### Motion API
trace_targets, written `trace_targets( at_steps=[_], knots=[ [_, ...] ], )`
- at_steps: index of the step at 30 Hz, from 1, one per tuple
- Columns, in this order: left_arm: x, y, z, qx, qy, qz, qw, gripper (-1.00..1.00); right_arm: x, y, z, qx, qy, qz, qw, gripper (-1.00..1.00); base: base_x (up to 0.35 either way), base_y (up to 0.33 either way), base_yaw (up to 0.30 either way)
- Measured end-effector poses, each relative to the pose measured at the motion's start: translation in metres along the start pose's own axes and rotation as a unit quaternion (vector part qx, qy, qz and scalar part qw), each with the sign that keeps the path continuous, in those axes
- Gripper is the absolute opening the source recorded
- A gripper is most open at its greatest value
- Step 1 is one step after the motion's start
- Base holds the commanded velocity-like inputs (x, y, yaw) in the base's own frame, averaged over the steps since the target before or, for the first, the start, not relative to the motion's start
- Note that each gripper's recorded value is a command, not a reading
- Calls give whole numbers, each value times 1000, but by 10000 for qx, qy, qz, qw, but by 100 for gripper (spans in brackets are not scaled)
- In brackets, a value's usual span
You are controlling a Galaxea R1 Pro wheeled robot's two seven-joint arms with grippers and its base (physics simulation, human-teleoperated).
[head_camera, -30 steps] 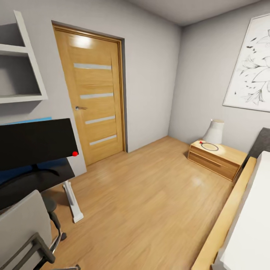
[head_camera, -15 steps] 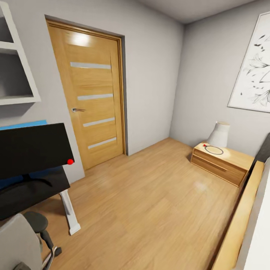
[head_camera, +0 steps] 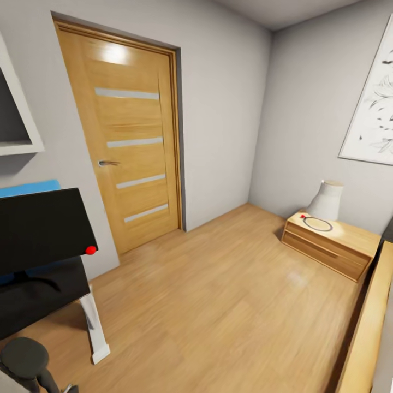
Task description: In the bedroom, organize the workspace by keeping the computer under the desk, ensuring the monitor is on the desk, placing the keyboard on the desk next to the monitor, placing the mouse on the desk next to the keyboard, moving the folder from the swivel chair onto the desk next to the mouse, stacking the notebook on top of the folder with the pen on top of the notebook, and positioning the swivel chair next to the desk.
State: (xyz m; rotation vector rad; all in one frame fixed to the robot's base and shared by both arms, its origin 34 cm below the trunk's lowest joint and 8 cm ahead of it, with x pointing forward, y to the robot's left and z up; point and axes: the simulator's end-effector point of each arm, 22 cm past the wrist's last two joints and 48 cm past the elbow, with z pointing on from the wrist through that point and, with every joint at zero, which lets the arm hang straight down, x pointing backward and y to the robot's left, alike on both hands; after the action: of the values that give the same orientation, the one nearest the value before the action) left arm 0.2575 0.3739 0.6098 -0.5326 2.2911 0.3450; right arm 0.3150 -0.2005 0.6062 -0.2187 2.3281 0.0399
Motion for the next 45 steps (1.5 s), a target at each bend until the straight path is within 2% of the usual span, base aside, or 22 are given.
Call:
trace_targets(
  at_steps=[10,33,45],
  knots=[
    [7,0,0,-6,166,-2,9999,100,1,0,0,1,9,-3,10000,100,329,71,0],
    [7,0,0,-6,169,-2,9999,100,0,1,0,-1,1,6,10000,100,329,0,0],
    [8,0,0,-7,170,-3,9999,100,0,1,0,-4,4,3,10000,100,329,0,171]
  ],
)
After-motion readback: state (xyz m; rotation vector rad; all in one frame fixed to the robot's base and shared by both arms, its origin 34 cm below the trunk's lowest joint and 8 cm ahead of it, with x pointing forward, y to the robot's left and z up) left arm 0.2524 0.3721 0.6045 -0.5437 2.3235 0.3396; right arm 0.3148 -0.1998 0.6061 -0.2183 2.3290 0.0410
